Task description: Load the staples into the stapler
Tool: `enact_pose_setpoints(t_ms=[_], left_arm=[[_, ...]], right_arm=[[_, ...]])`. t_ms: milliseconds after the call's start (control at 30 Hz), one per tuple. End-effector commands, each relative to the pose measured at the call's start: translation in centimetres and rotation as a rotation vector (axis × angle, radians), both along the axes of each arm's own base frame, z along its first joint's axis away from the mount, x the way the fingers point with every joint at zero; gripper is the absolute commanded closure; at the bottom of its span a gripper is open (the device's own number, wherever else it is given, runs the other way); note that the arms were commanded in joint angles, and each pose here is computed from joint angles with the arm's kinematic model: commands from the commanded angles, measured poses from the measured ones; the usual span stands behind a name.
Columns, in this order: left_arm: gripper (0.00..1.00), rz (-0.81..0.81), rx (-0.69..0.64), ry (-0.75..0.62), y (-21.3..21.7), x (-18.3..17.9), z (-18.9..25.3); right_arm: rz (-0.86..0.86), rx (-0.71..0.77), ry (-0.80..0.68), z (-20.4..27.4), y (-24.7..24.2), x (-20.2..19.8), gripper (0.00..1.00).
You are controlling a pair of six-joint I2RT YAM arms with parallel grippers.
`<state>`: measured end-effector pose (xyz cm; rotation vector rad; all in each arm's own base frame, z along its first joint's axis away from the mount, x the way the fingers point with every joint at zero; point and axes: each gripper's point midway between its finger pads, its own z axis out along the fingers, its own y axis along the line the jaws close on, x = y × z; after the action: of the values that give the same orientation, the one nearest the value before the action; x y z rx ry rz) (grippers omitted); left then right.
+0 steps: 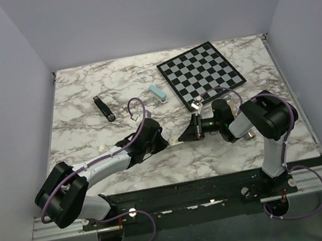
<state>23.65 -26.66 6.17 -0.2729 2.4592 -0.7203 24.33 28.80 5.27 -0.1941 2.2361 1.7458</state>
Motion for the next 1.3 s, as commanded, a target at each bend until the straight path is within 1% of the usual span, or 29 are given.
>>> enact_pose_setpoints(t_ms=[0, 233, 467, 800, 1200, 1233, 1267], left_arm=[[1.0, 0.048, 0.096, -0.011, 2.6, 0.2, -0.8], [1.0, 0.054, 0.136, -0.002, 3.3, 0.1, -1.7], [1.0, 0.05, 0.152, 0.017, 3.3, 0.0, -2.6], [1.0, 0.046, 0.165, 0.025, 3.2, 0.2, -3.2], [1.0, 0.041, 0.169, 0.049, 2.6, 0.7, -3.8], [1.0, 0.041, 0.169, 0.053, 2.6, 0.7, -3.9], [1.0, 0.042, 0.171, 0.059, 2.5, 0.6, -4.1]], right_arm=[[-0.009, 0.001, -0.019, -0.1, -0.7, 0.1, 0.76], [-0.018, -0.001, -0.021, -0.1, -1.0, 0.2, 0.76], [-0.031, -0.007, -0.015, -0.4, -1.3, 0.4, 0.7], [-0.045, -0.034, -0.007, -1.0, -1.5, 0.8, 0.68], [-0.084, -0.092, 0.004, -2.2, -2.4, 1.3, 0.68], [-0.089, -0.098, 0.0, -2.1, -2.5, 1.4, 0.68], [-0.1, -0.106, -0.009, -2.0, -2.6, 1.6, 0.64]])
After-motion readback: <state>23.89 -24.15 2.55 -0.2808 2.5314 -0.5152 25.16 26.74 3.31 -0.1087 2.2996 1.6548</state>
